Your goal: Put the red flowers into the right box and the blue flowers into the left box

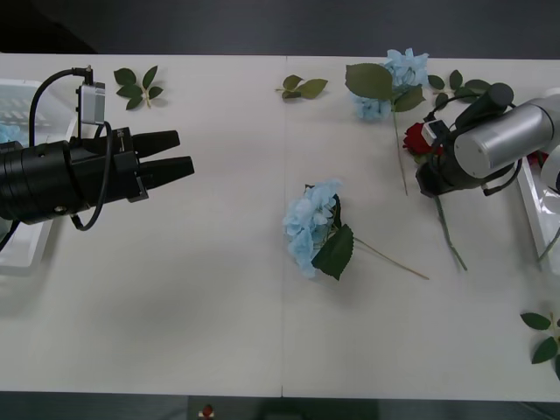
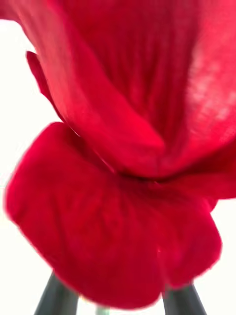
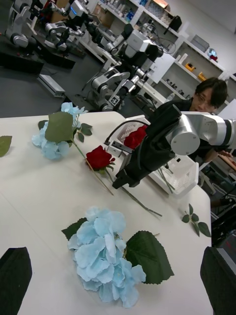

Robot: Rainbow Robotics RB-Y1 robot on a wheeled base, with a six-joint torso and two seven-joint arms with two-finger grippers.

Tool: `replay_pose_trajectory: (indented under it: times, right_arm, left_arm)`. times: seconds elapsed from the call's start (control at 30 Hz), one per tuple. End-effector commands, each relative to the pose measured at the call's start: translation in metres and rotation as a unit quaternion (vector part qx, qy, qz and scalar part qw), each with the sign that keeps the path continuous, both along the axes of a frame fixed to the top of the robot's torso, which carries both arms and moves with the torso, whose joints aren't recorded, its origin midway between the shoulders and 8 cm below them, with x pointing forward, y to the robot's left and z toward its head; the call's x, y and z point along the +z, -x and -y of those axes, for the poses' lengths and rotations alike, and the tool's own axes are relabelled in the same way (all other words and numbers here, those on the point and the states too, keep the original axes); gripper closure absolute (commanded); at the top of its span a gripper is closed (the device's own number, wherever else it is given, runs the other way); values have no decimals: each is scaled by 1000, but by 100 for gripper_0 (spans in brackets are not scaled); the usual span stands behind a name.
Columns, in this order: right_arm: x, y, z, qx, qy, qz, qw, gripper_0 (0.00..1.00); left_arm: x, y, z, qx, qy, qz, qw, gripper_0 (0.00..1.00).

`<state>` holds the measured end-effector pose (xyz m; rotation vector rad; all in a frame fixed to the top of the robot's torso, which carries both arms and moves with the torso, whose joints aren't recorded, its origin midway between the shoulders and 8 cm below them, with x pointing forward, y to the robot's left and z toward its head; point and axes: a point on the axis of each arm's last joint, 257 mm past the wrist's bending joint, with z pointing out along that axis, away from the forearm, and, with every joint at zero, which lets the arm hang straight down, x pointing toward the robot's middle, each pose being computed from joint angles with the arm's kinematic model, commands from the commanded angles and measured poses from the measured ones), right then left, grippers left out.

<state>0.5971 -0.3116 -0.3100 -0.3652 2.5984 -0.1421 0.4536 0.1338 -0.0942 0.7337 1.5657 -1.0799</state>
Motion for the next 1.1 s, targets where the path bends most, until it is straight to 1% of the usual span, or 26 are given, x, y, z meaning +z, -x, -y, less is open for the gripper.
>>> replay_pose_trajectory:
  times: [0.03, 0.07, 0.1, 0.17, 0.27, 0.3, 0.37, 0.63, 0.73, 0.83, 0.97, 1.1]
  right_arm:
    - [17, -14, -18, 1, -8, 17, 1000, 71]
    - [17, -14, -18, 2, -8, 18, 1000, 73]
    - [16, -14, -17, 1, -7, 17, 1000, 78]
    - [16, -14, -18, 1, -8, 18, 1000, 84]
    - [16, -15, -17, 0, -8, 20, 1000, 91]
    - [16, -15, -18, 0, -8, 20, 1000, 97]
    - [15, -15, -18, 0, -9, 19, 1000, 100]
    - [17, -18, -18, 2, -10, 25, 1000, 100]
    - [24, -22, -18, 1, -17, 32, 999, 100]
    - [40, -27, -18, -4, -33, 38, 999, 100]
    - [79, -32, -8, -15, -50, 40, 998, 100]
    - [120, -30, 12, -26, -59, 40, 997, 100]
  left_arm:
    - [2, 4, 0, 1, 2, 5, 1000, 0]
    - [2, 4, 0, 1, 2, 5, 1000, 0]
    - [2, 4, 0, 1, 2, 5, 1000, 0]
    - [2, 4, 0, 2, 2, 4, 1000, 0]
    - [2, 4, 0, 2, 2, 4, 1000, 0]
    - [2, 4, 0, 1, 3, 4, 1000, 0]
    - [2, 4, 0, 2, 2, 4, 1000, 0]
    - [1, 4, 0, 2, 2, 3, 1000, 0]
    - [1, 4, 0, 2, 2, 3, 1000, 0]
    - [1, 4, 0, 2, 2, 2, 1000, 0]
    - [1, 4, -1, 3, 2, 3, 1000, 0]
    - [1, 4, -1, 3, 2, 3, 1000, 0]
